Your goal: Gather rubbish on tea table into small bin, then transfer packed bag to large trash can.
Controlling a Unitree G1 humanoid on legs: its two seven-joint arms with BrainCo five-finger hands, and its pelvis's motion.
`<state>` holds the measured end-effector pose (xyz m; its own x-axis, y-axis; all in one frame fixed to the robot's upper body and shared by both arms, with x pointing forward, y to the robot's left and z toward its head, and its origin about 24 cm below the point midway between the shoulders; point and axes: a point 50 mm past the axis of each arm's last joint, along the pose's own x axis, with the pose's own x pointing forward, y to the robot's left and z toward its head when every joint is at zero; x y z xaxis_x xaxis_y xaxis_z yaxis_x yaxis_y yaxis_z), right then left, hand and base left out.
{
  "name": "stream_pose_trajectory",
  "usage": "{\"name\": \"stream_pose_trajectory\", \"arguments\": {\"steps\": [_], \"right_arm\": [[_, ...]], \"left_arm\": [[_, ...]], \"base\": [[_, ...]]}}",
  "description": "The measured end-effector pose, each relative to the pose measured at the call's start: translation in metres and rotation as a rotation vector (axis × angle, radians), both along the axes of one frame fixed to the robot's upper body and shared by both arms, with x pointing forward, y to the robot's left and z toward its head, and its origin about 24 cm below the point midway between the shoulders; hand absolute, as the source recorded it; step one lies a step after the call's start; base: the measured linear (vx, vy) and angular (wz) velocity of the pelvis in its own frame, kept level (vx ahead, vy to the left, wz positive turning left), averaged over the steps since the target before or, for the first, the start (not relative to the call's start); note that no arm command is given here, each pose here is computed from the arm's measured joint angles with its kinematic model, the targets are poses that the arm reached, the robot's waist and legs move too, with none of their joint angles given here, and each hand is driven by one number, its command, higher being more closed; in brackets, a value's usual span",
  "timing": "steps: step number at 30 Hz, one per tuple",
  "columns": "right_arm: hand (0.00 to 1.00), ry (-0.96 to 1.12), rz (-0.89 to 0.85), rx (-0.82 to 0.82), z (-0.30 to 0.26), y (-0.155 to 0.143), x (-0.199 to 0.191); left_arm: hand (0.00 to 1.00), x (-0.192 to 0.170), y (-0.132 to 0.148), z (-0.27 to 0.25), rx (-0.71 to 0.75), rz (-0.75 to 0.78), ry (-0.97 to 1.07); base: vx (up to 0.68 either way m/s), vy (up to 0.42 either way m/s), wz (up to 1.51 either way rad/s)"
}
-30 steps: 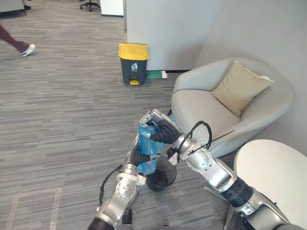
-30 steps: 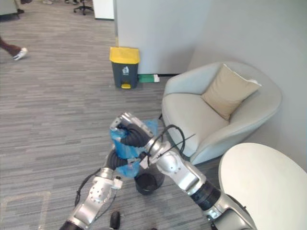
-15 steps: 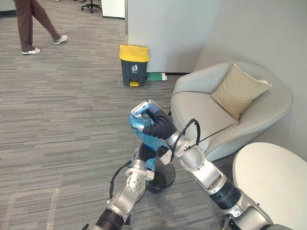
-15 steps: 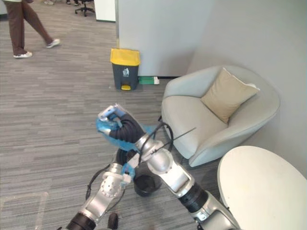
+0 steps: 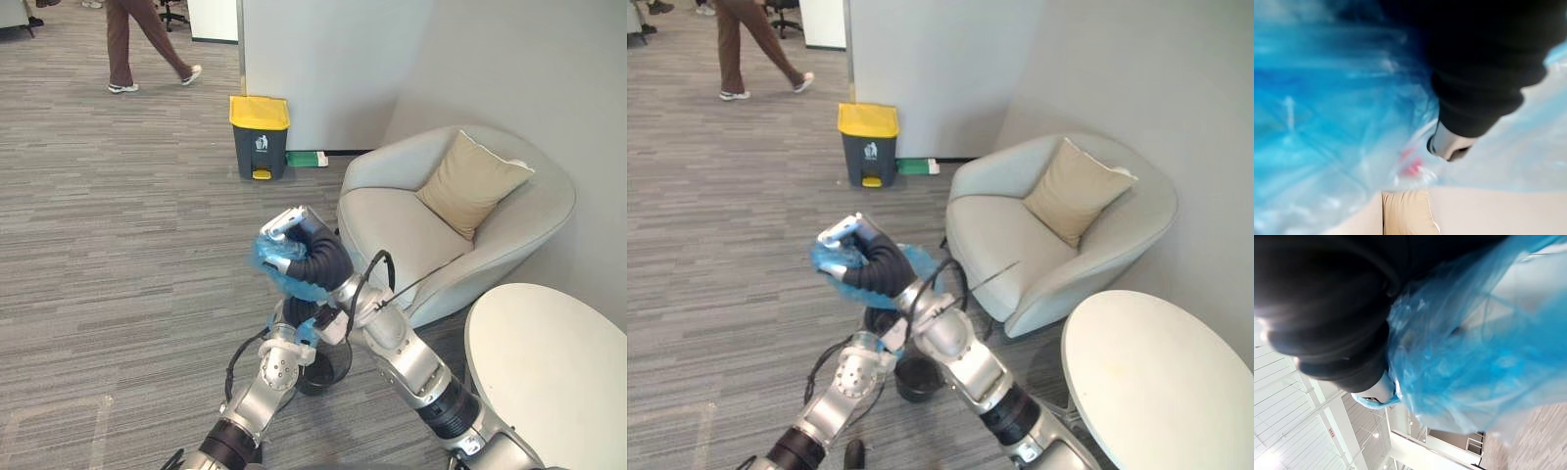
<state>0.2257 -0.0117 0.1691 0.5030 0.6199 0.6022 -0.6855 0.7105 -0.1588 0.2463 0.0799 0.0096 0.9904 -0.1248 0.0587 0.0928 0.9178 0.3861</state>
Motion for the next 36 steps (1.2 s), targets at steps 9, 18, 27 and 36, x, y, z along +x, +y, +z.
{"name": "stream_pose_trajectory", "arguments": {"steps": [9, 18, 27, 36], "right_arm": [[0.0, -0.067, -0.217, -0.261, -0.035, -0.03, 0.006], [0.0, -0.147, -0.606, -0.399, -0.034, -0.109, 0.02], [0.0, -0.301, -1.055, -0.329, -0.002, -0.176, 0.004], [0.0, -0.035, -1.237, -0.039, -0.031, -0.188, -0.01]], "left_arm": [[1.0, -0.001, -0.002, 0.025, -0.088, -0.019, -0.08], [1.0, -0.006, 0.009, 0.041, -0.168, 0.009, -0.133], [1.0, -0.014, 0.033, 0.038, -0.206, 0.093, -0.116], [1.0, -0.022, 0.035, 0.028, -0.25, 0.101, -0.055]], "base": [[0.0, 0.0, 0.0], [0.0, 0.0, 0.0], [0.0, -0.001, -0.05], [0.01, -0.001, 0.0]]}}
